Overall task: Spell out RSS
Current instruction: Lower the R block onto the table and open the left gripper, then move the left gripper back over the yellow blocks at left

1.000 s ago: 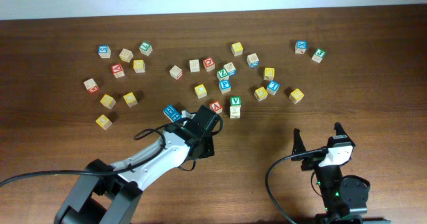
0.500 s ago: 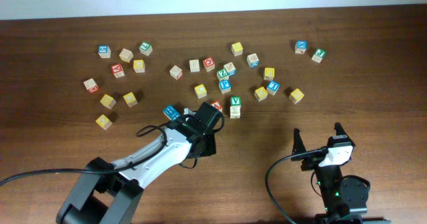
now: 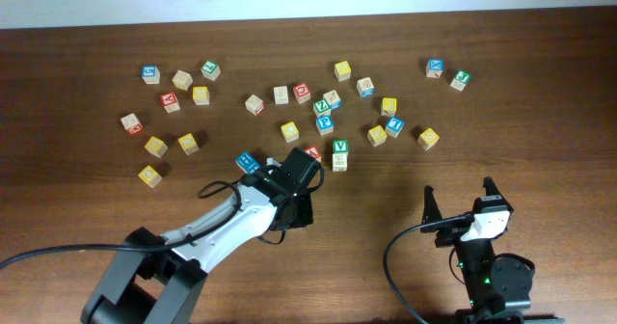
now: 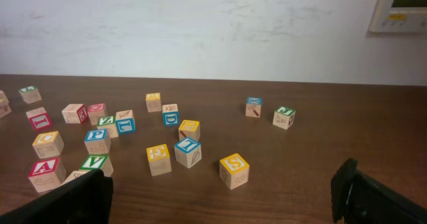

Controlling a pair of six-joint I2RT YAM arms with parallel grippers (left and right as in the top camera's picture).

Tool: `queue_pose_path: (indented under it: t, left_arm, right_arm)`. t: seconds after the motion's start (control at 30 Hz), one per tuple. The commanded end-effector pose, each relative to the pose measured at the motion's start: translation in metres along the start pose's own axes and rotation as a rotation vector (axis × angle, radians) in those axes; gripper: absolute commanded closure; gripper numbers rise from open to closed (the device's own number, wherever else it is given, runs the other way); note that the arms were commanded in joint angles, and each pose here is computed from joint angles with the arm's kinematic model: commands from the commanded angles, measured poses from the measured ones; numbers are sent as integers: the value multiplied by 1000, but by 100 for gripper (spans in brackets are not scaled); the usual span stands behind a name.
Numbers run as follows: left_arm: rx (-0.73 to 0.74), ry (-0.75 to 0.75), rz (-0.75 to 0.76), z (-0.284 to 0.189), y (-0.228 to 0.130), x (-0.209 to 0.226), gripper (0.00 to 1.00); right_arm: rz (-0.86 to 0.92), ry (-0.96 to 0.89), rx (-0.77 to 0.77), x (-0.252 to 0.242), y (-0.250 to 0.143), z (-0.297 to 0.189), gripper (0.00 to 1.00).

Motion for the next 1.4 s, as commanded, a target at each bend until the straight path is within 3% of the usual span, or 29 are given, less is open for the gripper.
queue_pose_path:
  t: [0.0,0.17,0.27,0.33,0.47,0.57,0.63,0.67,0.93,1.07,1.13,1.37]
  left_arm:
    - [15,-6,-48,1,-1,-3,76]
    - [12,-9,-61,1,0,-4,76]
    - [7,-11,-56,1,1,-4,66]
    - [0,-21,-20,-1,3,-8,55]
    - [-11,-34,-11,-11,10,-16,54]
    - [-38,-40,-15,-19,18,-22,42]
    - [-82,5,-42,-34,34,-20,36]
    - [-104,22,-54,-42,43,-18,24]
    - [-204,3,-104,-149,113,-14,18]
    - [-275,37,-196,-201,133,16,18]
    - [-293,72,-272,-210,142,44,1]
    - [-247,187,-518,-217,158,130,1]
  right_arm:
    - [-6,4,4,1,-2,0,2]
    - [-6,4,4,1,-2,0,2]
    - [-6,4,4,1,-2,0,2]
    - [-6,4,4,1,-2,0,2]
    - [-6,4,4,1,-2,0,2]
    - [-6,4,4,1,-2,0,2]
    - [-6,4,4,1,-2,0,2]
    - [-6,4,4,1,-2,0,2]
    - [-6,4,4,1,-2,0,2]
    - [-6,4,4,1,-2,0,2]
    - [-6,4,4,1,-2,0,2]
    - [-6,4,4,1,-2,0,2]
Point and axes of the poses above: each gripper's point midway between its finger pads, its own z axis out along the fingers, its own x axis along the line the jaws close on, y = z × x, the point moved 7 cm from there along -z, back along the fingers, and after that the axes turned 12 degrees about -z, right-handed, at the moved point
